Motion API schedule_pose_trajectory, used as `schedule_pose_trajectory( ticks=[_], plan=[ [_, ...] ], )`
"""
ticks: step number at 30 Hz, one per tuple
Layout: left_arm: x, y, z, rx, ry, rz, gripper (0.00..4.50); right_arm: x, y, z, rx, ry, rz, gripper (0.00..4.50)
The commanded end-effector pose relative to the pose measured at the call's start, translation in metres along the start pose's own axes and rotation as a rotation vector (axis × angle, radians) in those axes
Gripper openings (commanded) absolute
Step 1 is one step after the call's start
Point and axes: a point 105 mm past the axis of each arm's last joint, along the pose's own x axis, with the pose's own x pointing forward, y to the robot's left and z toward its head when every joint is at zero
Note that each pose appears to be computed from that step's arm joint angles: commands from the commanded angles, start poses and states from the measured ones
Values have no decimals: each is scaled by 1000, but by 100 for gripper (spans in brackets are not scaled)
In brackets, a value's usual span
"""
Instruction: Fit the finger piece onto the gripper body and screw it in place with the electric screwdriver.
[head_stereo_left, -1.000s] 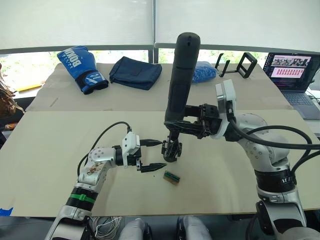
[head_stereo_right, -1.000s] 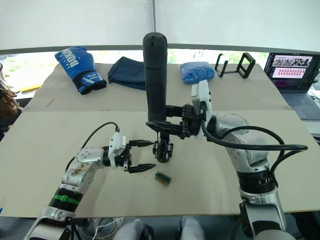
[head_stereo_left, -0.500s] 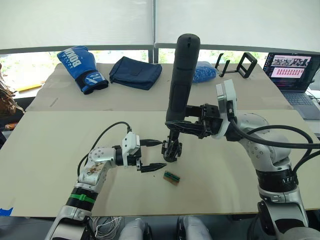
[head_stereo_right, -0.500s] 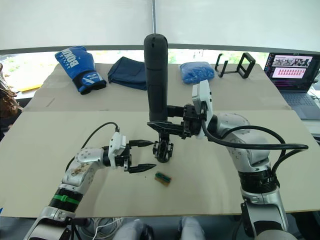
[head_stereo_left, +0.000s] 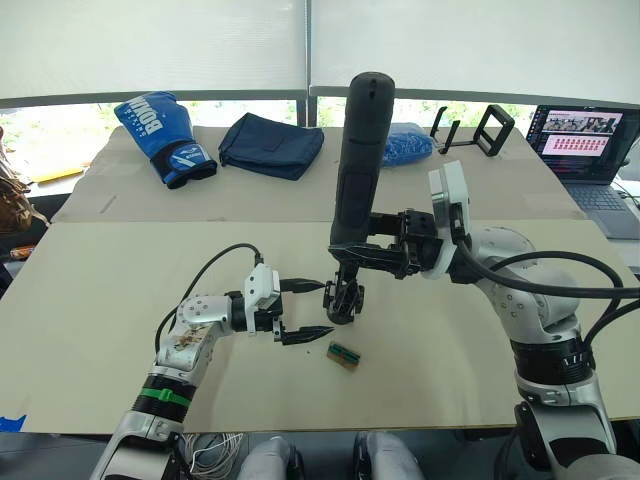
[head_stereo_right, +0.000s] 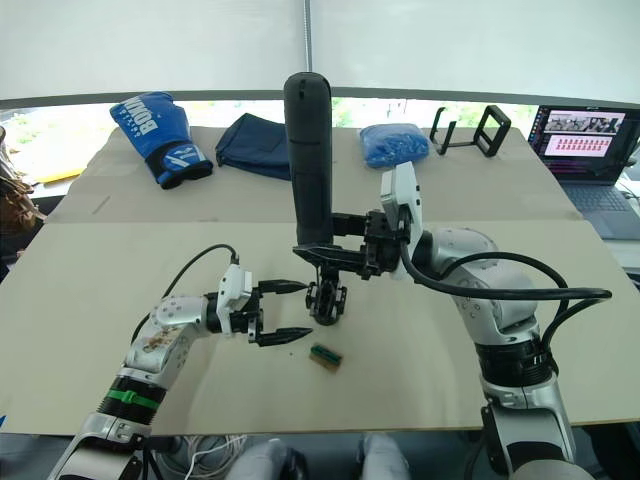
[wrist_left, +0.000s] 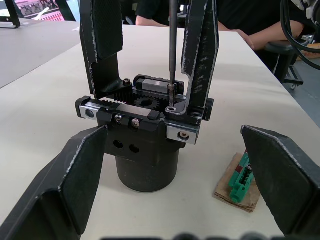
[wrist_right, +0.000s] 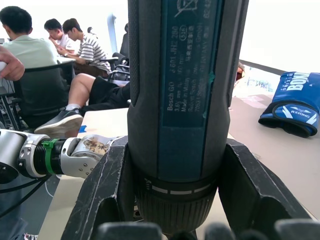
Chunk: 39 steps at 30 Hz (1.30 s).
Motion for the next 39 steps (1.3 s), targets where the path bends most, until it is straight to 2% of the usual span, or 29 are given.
schedule_pose_trajectory(
  ticks=[1, 39],
  plan=[
    [1, -1, 5, 27, -16, -5, 450, 2, 5, 13, -53, -39, 16, 191],
    [1, -1, 2, 20, -20, 3, 450, 0, 2, 9, -48, -11, 9, 191]
  ],
)
